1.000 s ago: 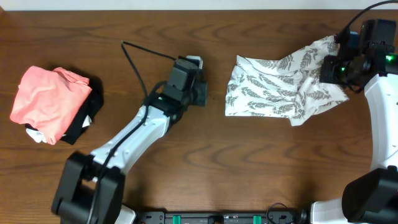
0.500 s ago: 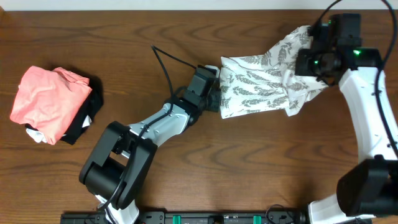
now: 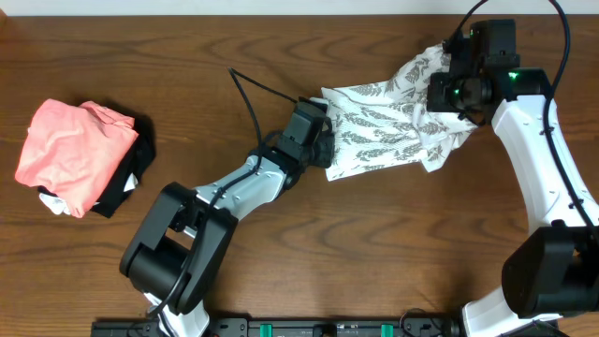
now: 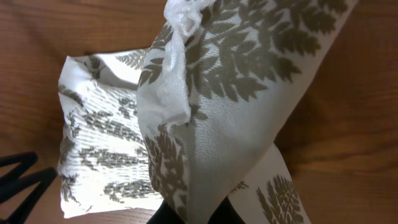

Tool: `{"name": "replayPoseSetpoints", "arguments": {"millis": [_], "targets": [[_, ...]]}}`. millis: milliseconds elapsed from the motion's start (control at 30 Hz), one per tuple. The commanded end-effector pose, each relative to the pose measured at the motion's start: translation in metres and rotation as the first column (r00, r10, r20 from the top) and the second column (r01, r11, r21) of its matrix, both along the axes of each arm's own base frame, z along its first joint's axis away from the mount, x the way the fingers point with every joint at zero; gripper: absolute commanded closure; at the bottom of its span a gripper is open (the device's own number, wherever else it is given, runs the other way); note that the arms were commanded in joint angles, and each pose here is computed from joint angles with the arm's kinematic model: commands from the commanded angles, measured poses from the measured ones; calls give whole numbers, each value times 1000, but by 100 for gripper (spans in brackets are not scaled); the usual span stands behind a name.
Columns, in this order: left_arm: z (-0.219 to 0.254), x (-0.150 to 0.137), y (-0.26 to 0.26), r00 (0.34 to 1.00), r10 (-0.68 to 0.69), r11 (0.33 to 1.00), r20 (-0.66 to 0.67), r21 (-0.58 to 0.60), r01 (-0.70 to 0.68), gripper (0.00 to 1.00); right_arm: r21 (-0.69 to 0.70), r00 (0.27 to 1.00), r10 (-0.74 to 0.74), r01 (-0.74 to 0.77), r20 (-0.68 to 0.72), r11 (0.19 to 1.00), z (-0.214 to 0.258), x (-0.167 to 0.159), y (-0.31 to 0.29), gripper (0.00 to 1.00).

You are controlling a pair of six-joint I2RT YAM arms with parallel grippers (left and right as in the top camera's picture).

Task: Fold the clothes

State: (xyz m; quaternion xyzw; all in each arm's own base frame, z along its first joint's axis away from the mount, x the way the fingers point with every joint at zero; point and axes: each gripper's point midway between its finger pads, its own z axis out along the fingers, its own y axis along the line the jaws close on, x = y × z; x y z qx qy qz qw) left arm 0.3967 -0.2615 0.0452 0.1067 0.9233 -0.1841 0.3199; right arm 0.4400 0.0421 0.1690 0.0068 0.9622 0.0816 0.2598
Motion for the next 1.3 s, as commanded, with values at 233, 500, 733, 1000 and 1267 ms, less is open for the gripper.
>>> {"name": "replayPoseSetpoints", "arguments": {"millis": [233, 500, 733, 1000, 1267], "targets": [[-48, -10, -14, 997, -43, 998, -62, 48, 47, 56, 9, 998, -9, 8, 57, 1000, 15, 12, 3, 99], [-51, -31, -45, 992, -97, 995, -86, 2, 98, 56, 7, 995, -2, 2, 101, 1000, 22, 20, 3, 99], [-51, -49, -63, 983, -155, 988, -97, -4, 156, 56, 94, 982, 127, -141, 139, 985, 45, 18, 46, 99], [-51, -50, -64, 983, -158, 987, -98, -4, 158, 56, 99, 970, 243, -243, 11, 965, 23, -19, 110, 99], [-56, -56, -59, 979, -155, 987, -130, 17, 159, 56, 107, 963, 263, -256, -56, 961, 15, -39, 128, 99]]}}
